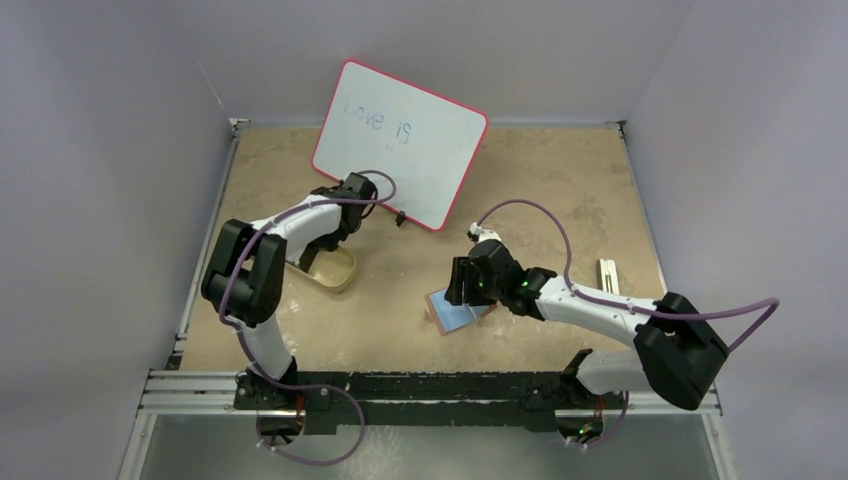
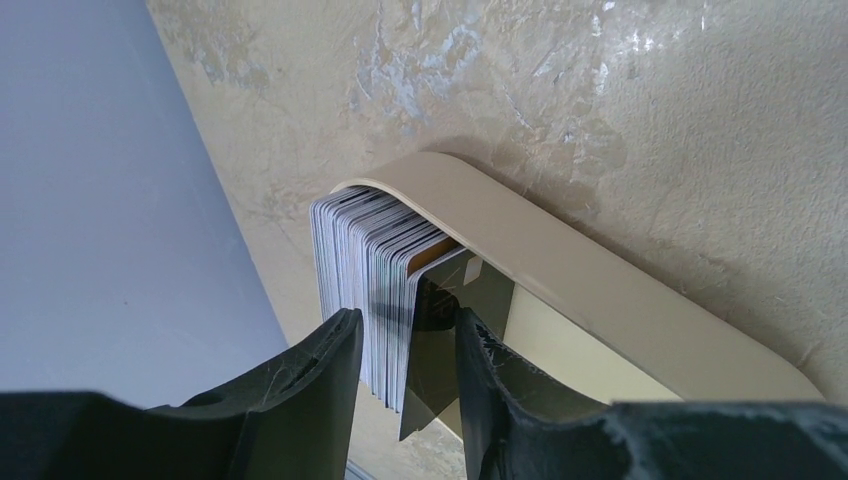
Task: Put the credit cards into the card holder
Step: Pick up the credit card from the storage box.
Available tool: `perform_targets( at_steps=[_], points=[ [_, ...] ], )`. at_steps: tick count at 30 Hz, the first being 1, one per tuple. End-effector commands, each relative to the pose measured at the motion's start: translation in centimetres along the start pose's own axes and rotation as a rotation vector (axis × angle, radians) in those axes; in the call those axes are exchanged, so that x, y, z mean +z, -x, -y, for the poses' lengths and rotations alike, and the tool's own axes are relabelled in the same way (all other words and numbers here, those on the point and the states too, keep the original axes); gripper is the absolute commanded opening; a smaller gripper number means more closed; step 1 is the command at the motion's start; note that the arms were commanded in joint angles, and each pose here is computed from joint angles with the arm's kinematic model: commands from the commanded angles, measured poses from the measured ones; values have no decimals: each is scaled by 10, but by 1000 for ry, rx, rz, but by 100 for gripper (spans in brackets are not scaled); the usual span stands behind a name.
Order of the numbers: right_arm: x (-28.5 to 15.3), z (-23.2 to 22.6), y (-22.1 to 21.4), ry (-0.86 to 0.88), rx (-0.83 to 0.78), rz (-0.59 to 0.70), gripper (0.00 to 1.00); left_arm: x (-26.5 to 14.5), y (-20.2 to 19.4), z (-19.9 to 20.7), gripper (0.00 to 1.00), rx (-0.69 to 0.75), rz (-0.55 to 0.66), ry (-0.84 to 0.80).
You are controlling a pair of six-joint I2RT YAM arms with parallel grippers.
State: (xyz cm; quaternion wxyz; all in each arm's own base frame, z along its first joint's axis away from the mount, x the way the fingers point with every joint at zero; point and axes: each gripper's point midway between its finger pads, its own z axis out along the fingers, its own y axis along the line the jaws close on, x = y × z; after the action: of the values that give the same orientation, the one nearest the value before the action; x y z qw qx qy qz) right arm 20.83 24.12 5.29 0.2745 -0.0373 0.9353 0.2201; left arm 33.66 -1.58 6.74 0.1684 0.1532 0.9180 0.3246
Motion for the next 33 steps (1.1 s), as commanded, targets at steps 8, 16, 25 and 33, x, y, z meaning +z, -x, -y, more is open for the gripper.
perform_targets(
  at_steps=[8,16,25,33],
  points=[
    [-3,-7,4,34,-29,16,59,-8,17,-21,30,-14,17,64],
    [-2,-5,1,30,-32,6,59,-8,14,-17,11,-6,-8,45],
    [-5,-7,4,19,-17,3,59,-33,24,-16,1,-83,63,-71],
    [-4,-13,3,35,23,-11,58,-60,28,-14,0,-179,123,-195]
  ],
)
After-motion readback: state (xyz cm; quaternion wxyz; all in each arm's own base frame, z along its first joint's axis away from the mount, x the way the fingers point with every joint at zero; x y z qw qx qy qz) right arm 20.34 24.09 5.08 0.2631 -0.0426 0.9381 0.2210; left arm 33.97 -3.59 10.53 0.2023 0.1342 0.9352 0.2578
